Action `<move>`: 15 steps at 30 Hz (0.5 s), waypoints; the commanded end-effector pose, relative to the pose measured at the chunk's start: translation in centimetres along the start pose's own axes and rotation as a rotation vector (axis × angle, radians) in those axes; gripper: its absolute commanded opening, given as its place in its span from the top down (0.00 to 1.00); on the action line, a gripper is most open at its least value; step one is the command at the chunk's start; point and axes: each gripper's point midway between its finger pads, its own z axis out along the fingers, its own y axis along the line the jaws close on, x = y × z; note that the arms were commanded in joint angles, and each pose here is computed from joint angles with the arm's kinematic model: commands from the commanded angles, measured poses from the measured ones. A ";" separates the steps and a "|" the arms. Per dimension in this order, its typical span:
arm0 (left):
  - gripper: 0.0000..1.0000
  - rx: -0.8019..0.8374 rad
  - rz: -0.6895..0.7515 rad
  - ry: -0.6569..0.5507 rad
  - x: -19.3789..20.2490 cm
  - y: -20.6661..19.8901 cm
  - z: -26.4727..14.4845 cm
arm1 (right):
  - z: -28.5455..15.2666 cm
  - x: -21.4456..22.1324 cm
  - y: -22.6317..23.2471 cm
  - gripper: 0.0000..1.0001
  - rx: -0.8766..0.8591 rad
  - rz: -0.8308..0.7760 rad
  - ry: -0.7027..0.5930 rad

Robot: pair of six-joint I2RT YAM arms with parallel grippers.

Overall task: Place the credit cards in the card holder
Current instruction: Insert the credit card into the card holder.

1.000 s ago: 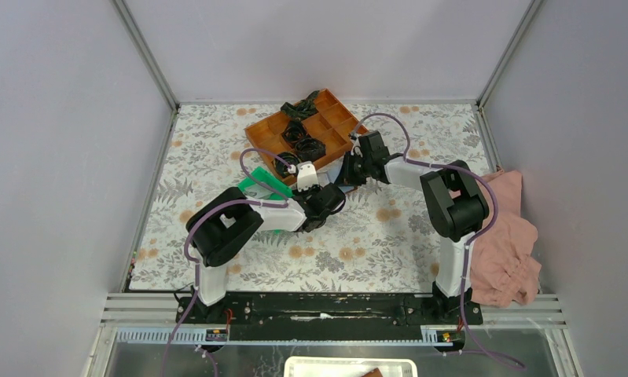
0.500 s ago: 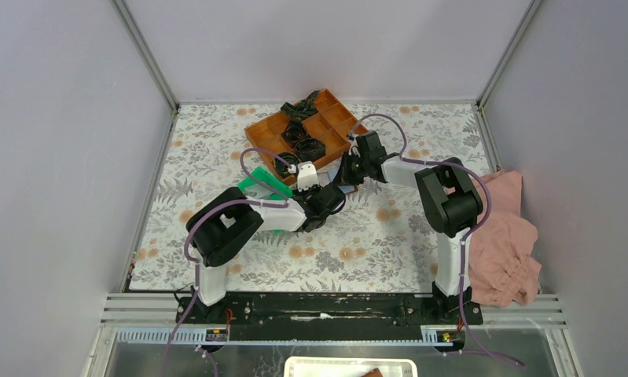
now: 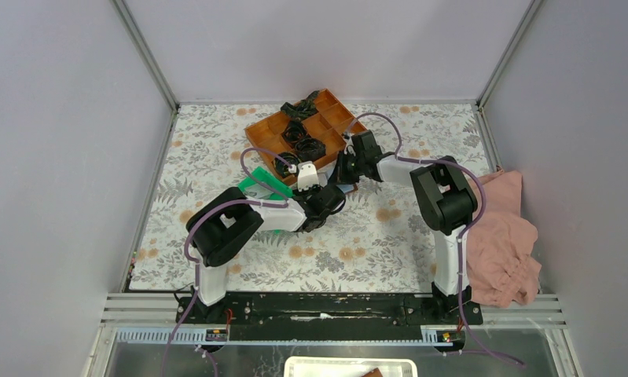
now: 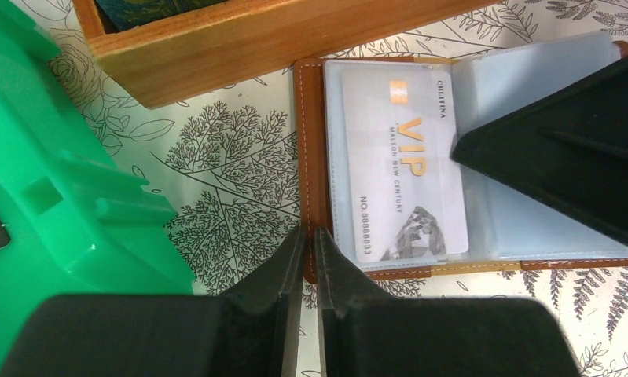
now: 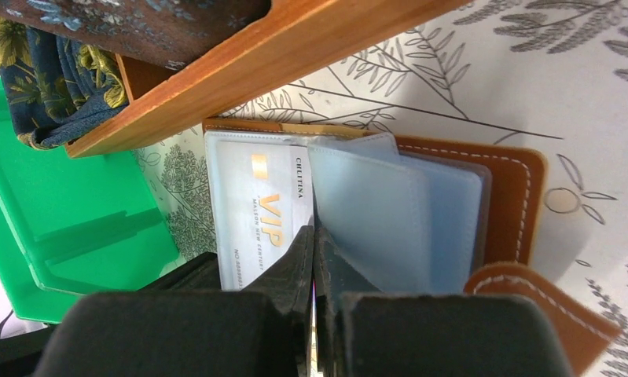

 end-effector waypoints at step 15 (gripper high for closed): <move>0.87 -0.167 0.240 0.191 6.6 7.3 0.9 | 0.3 0.0 1.4 1.00 0.010 -0.046 -0.005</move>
